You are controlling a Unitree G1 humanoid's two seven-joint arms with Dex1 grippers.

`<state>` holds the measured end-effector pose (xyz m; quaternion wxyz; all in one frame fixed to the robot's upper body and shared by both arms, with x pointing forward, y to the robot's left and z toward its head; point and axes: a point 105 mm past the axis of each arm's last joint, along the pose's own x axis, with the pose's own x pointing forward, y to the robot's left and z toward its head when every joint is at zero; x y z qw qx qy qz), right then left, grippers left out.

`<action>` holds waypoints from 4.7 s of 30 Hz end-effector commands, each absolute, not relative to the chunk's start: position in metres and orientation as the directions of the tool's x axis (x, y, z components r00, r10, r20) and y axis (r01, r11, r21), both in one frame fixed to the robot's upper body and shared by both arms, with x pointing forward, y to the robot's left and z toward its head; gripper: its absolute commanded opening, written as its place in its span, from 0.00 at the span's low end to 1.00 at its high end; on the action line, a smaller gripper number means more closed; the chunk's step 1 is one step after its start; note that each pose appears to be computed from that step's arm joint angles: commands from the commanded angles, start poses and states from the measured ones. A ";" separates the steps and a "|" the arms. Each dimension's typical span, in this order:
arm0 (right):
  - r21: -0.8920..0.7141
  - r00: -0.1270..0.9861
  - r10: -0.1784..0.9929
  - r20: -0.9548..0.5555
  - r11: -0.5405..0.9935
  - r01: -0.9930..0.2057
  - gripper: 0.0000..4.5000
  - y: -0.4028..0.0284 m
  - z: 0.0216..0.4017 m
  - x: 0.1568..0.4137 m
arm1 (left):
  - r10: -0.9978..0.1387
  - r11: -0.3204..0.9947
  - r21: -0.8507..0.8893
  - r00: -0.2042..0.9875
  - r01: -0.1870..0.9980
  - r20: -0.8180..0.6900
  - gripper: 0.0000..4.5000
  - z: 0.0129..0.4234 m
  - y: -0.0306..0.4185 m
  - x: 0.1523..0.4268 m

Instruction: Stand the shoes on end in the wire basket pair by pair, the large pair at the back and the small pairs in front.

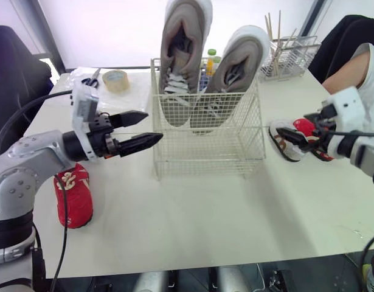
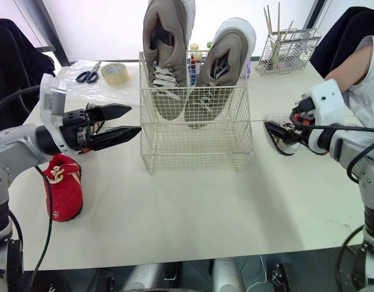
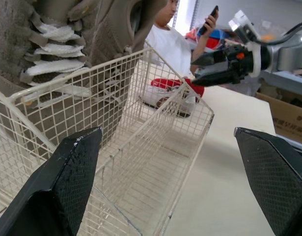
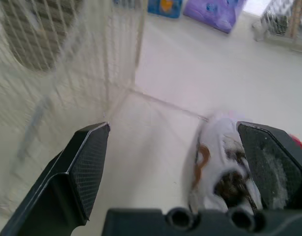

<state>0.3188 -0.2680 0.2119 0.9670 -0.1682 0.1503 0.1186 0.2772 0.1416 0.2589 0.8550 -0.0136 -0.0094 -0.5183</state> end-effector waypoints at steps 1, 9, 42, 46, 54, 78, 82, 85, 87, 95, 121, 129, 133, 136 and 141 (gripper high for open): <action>-0.341 0.947 0.131 -0.293 0.911 -0.232 1.00 -0.276 0.215 0.319 | -0.891 0.453 0.042 0.451 0.891 0.046 0.99 0.266 0.138 0.273; -0.295 0.962 0.034 -0.270 0.948 -0.116 1.00 -0.296 0.193 0.334 | -0.888 0.459 0.059 0.458 0.886 0.033 0.99 0.263 0.134 0.273; -0.332 1.000 -0.019 0.008 0.943 0.020 0.01 -0.321 0.264 0.368 | -0.844 0.536 0.079 0.530 0.840 0.088 1.00 0.279 0.142 0.284; -0.388 0.967 0.095 0.236 0.922 0.004 0.01 -0.299 0.347 0.354 | -0.846 0.528 0.065 0.518 0.846 0.131 1.00 0.291 0.141 0.292; -0.493 0.666 0.620 0.416 0.769 -0.408 0.01 -0.172 0.426 0.315 | -0.867 0.493 0.090 0.481 0.865 0.130 1.00 0.294 0.131 0.300; -0.700 0.431 0.893 -0.129 0.226 -0.678 0.01 -0.120 0.372 0.284 | -0.813 0.577 0.107 0.557 0.810 0.170 1.00 0.299 0.140 0.300; -0.715 0.365 0.915 -0.174 0.137 -0.685 0.01 -0.118 0.371 0.268 | -0.834 0.538 0.067 0.519 0.840 0.186 1.00 0.302 0.135 0.299; -0.732 0.323 0.920 -0.223 0.061 -0.679 0.01 -0.114 0.368 0.259 | -0.856 0.476 -0.006 0.465 0.879 0.223 1.00 0.310 0.131 0.298; -0.736 0.300 0.920 -0.252 0.020 -0.677 0.01 -0.110 0.364 0.256 | -0.864 0.442 -0.050 0.440 0.896 0.244 1.00 0.314 0.129 0.299; -0.773 0.343 0.897 -0.279 0.002 -0.635 0.01 -0.108 0.359 0.268 | -0.916 0.292 -0.146 0.320 0.945 0.243 1.00 0.318 0.124 0.285; -0.812 0.326 0.901 -0.287 -0.048 -0.582 0.01 -0.102 0.358 0.266 | -0.922 0.246 -0.220 0.298 0.944 0.248 1.00 0.321 0.128 0.285; -0.815 0.315 0.906 -0.283 -0.054 -0.577 0.01 -0.100 0.359 0.263 | -0.924 0.226 -0.263 0.292 0.938 0.246 0.79 0.313 0.125 0.287; -0.814 0.315 0.904 -0.288 -0.058 -0.578 0.01 -0.101 0.359 0.262 | -0.922 0.213 -0.273 0.286 0.938 0.261 0.37 0.315 0.125 0.286; -0.811 0.318 0.902 -0.293 -0.058 -0.582 0.01 -0.102 0.359 0.262 | -0.919 0.197 -0.287 0.278 0.938 0.278 0.09 0.316 0.125 0.285; -0.747 0.319 0.920 -0.227 0.045 -0.663 0.24 -0.108 0.366 0.264 | -0.905 0.179 -0.325 0.285 0.929 0.317 0.07 0.313 0.123 0.284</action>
